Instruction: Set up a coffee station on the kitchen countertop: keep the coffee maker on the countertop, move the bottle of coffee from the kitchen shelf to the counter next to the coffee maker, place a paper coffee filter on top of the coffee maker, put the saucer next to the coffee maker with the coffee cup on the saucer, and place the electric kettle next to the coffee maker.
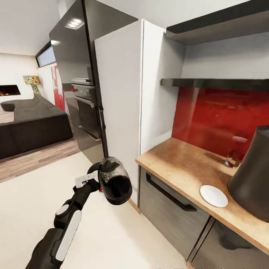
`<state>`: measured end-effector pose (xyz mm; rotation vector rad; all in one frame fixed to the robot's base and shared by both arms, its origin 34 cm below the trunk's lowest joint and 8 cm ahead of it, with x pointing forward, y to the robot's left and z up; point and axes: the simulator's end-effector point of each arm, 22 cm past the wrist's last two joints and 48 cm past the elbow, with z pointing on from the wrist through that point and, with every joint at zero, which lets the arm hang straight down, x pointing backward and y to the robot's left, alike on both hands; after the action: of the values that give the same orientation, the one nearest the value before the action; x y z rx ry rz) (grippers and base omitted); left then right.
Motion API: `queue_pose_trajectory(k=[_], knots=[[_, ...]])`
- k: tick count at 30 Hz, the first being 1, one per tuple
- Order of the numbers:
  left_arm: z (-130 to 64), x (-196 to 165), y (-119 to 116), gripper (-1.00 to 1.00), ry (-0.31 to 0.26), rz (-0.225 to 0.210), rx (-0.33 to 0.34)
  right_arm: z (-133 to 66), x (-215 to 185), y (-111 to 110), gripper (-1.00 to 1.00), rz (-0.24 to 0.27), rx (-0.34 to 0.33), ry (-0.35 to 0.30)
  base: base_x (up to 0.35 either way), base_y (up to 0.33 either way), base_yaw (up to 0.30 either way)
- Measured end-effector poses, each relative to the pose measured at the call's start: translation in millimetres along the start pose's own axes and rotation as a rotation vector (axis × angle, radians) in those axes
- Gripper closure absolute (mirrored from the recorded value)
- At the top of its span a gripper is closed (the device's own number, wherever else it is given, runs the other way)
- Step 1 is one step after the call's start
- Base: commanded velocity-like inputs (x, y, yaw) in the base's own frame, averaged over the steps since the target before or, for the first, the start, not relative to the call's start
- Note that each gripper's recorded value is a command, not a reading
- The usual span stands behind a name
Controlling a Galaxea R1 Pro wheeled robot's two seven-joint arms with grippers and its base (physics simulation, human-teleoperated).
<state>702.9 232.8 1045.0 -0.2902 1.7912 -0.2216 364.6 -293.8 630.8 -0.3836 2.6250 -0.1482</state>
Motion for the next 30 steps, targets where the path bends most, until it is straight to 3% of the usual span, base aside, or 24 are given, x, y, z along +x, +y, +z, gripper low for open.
queue_pose_trajectory(k=[22, 30], knots=[[-0.1, 1.7, -4.0, 1.00, 0.004, 0.002, 0.009, 0.1, 0.0, 0.1, -1.00, 0.000, 0.000, 0.000, -0.018, 0.272, -0.261], [-0.6, 1.4, -8.1, 1.00, 0.004, 0.000, 0.021, -0.3, -0.2, 0.0, -1.00, 0.000, 0.000, -0.002, 0.266, 0.196, -0.261]])
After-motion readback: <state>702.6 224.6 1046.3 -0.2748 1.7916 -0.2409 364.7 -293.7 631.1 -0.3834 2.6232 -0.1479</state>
